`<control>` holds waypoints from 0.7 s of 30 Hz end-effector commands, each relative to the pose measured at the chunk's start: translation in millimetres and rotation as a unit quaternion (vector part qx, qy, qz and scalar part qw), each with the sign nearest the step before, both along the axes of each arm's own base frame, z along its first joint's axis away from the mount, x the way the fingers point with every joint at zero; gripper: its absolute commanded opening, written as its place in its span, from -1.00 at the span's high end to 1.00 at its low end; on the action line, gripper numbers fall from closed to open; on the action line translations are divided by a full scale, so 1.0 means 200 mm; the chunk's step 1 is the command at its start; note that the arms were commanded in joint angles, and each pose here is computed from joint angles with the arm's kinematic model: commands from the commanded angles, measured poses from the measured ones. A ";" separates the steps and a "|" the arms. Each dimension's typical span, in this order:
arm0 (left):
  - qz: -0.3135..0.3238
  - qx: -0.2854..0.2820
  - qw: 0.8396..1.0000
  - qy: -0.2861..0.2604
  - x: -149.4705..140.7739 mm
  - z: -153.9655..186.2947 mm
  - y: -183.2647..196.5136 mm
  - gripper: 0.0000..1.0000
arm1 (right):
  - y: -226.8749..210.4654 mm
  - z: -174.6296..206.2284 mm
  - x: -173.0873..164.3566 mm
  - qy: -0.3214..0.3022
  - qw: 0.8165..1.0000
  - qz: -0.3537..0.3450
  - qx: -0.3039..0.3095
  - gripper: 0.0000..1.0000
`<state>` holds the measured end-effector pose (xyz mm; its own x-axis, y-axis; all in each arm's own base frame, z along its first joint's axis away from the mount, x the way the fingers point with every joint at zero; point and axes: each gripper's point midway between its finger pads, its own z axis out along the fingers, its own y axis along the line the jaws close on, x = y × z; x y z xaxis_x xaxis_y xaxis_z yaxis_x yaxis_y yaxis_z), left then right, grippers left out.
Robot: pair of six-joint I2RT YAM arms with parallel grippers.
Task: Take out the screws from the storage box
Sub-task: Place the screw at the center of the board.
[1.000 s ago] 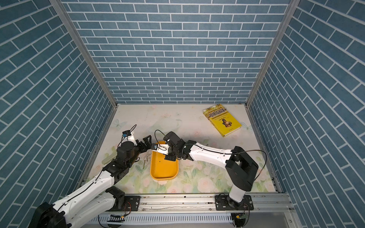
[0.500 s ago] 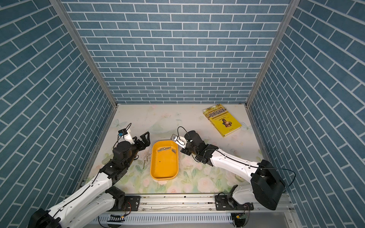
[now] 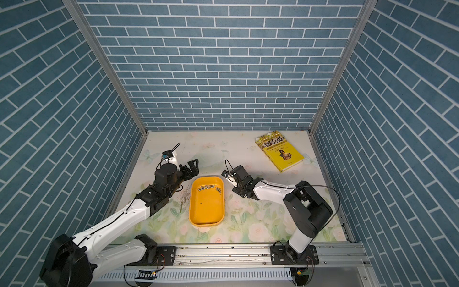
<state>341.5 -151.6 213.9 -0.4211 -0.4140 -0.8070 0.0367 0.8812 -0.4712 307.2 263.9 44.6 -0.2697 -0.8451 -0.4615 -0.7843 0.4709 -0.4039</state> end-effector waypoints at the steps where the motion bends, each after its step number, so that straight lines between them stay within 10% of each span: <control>1: -0.025 0.045 0.997 0.049 0.00 -0.06 -0.07 -1.00 | -0.04 -0.02 0.00 0.008 0.999 -0.029 -0.014 1.00; 21: -0.196 0.166 0.926 0.276 -0.12 -0.38 -0.30 -0.78 | -0.06 0.07 -0.03 -0.024 0.999 -0.015 0.016 0.79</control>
